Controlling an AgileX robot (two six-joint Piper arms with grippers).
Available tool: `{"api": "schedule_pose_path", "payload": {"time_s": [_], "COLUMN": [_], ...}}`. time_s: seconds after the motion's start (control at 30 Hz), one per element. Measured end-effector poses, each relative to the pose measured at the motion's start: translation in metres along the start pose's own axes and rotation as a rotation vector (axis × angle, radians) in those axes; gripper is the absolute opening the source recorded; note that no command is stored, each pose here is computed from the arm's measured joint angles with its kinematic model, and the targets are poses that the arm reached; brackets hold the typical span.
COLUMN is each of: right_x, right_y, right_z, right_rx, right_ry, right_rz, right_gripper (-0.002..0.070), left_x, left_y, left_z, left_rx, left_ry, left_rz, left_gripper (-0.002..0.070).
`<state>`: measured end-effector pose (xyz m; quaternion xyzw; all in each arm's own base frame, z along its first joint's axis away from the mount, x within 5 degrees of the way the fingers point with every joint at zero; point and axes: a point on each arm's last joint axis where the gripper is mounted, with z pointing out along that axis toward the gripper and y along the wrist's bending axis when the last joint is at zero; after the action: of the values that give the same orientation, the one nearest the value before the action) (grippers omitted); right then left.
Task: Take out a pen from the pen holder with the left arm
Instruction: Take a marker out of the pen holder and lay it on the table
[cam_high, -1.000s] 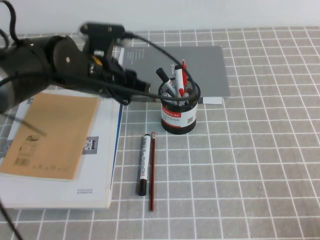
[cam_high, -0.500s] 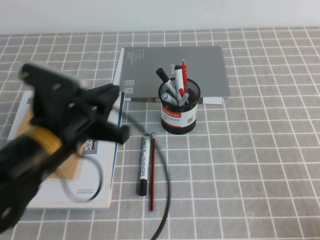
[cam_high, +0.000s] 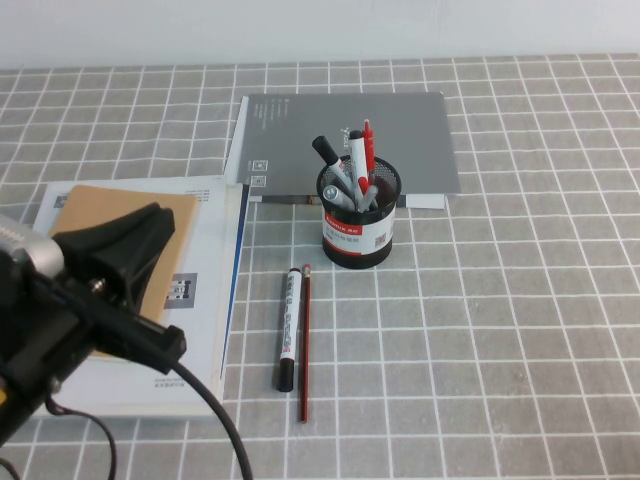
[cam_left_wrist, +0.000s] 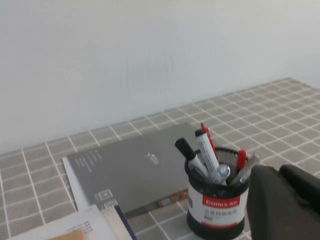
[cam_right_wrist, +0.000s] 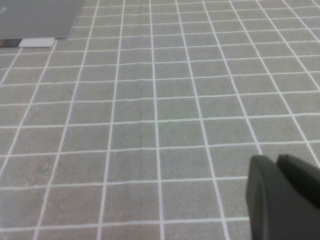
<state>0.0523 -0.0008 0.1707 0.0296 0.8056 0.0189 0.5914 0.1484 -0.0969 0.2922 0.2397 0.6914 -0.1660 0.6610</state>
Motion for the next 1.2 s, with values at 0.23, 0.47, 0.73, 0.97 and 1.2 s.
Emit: {"api": "schedule_pose_path", "payload": {"time_s": [0.23, 0.47, 0.73, 0.97, 1.2], "right_x": [0.0, 0.0, 0.0, 0.0, 0.0], "right_y": [0.0, 0.0, 0.0, 0.0, 0.0], "right_z": [0.0, 0.0, 0.0, 0.0, 0.0], "right_rx": [0.0, 0.0, 0.0, 0.0, 0.0], "right_ry": [0.0, 0.0, 0.0, 0.0, 0.0], "right_rz": [0.0, 0.0, 0.0, 0.0, 0.0], "right_gripper": [-0.0013, -0.0013, -0.0013, -0.0013, -0.0013], "left_x": [0.006, 0.05, 0.093, 0.104, 0.118], "left_y": [-0.001, -0.002, 0.001, 0.017, 0.022], "left_z": [-0.001, -0.028, -0.078, -0.102, -0.119], "left_rx": [0.005, -0.005, -0.096, -0.362, -0.558], "left_ry": [0.062, 0.119, -0.002, 0.044, 0.148], "left_rz": [0.005, -0.014, -0.012, -0.024, -0.062], "left_gripper": [-0.0002, -0.0002, -0.0002, -0.0003, -0.0003]}}
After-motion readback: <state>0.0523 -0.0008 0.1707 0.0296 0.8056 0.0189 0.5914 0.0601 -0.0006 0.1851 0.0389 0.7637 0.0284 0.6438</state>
